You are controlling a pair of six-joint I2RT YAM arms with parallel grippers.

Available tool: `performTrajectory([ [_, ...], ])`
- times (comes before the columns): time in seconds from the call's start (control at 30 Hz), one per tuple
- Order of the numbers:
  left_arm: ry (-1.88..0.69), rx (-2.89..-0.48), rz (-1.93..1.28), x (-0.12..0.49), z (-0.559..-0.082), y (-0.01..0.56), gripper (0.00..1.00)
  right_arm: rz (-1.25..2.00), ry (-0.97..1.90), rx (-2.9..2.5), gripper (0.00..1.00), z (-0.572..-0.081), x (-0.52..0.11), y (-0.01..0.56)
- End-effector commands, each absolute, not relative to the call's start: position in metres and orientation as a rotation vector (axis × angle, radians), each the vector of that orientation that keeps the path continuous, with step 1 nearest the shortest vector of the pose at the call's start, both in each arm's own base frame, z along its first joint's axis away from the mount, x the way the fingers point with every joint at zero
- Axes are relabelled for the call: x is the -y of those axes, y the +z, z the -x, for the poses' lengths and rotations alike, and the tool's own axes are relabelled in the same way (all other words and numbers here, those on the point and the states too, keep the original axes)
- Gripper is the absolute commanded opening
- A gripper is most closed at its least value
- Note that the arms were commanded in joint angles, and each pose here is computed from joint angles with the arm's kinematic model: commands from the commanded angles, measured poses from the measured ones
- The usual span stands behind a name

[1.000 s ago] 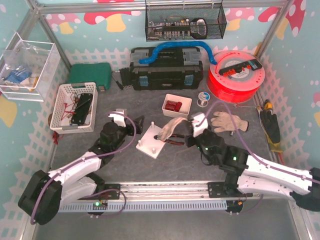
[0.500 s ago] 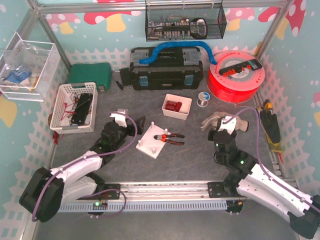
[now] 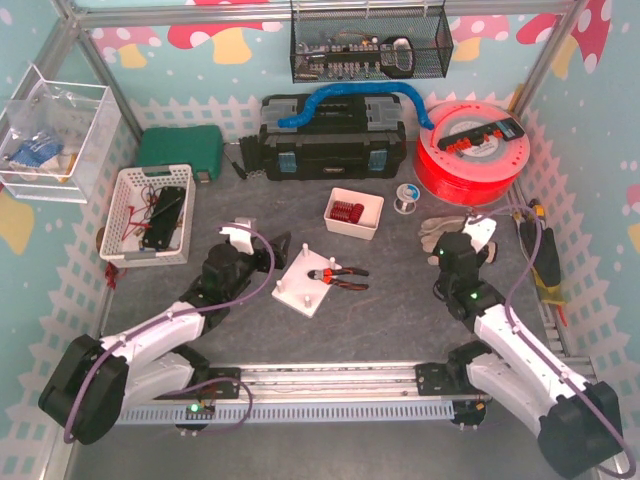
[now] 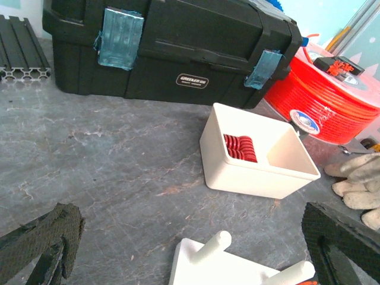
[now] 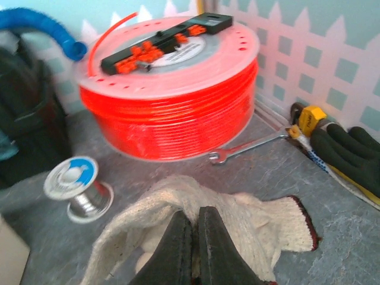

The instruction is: Install the large spring

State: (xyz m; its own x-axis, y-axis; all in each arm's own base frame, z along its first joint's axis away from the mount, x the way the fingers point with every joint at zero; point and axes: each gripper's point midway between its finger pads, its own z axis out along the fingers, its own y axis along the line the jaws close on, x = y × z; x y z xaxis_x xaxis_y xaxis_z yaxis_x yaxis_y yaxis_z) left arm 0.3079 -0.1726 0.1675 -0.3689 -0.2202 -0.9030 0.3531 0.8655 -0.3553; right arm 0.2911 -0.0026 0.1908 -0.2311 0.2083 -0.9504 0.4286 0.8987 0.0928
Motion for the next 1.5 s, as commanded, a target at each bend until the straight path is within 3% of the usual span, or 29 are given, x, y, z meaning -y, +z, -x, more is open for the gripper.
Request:
performTrajectory([
  [0.0,-0.59,-1.824,-0.1,0.17,-0.31,0.175,0.99,-0.594,-0.088,-1.787,0.0,-0.303,0.012,0.185],
  [0.1,-0.585,-1.825,-0.099,0.17,-0.31,0.174,0.99,-0.621,-0.054,-1.868,0.06,-0.299,0.011,0.151],
  [0.37,-0.585,-1.841,-0.11,0.173,-0.313,0.17,0.99,-0.734,-0.106,-2.03,0.58,-0.275,0.019,0.093],
  [0.5,-0.579,-1.843,-0.11,0.173,-0.314,0.17,0.99,-0.732,-0.119,-2.068,0.74,-0.272,0.018,0.092],
  [0.6,-0.573,-1.846,-0.11,0.172,-0.314,0.168,0.99,-0.677,-0.094,-2.081,0.8,-0.275,0.012,0.098],
  [0.83,-0.596,-1.841,-0.105,0.174,-0.313,0.169,0.99,-0.249,0.259,-2.14,0.77,-0.3,-0.061,0.125],
  [1.07,-0.675,-1.825,-0.167,0.187,-0.308,0.174,0.99,0.145,0.515,-2.197,0.65,-0.302,-0.13,0.123],
  [1.23,-0.682,-1.813,-0.169,0.187,-0.305,0.176,0.99,0.468,0.42,-2.168,0.57,-0.291,-0.179,0.117],
  [1.47,-0.644,-1.82,-0.136,0.18,-0.308,0.174,0.99,0.818,0.528,-2.012,0.41,-0.254,-0.235,0.111],
])
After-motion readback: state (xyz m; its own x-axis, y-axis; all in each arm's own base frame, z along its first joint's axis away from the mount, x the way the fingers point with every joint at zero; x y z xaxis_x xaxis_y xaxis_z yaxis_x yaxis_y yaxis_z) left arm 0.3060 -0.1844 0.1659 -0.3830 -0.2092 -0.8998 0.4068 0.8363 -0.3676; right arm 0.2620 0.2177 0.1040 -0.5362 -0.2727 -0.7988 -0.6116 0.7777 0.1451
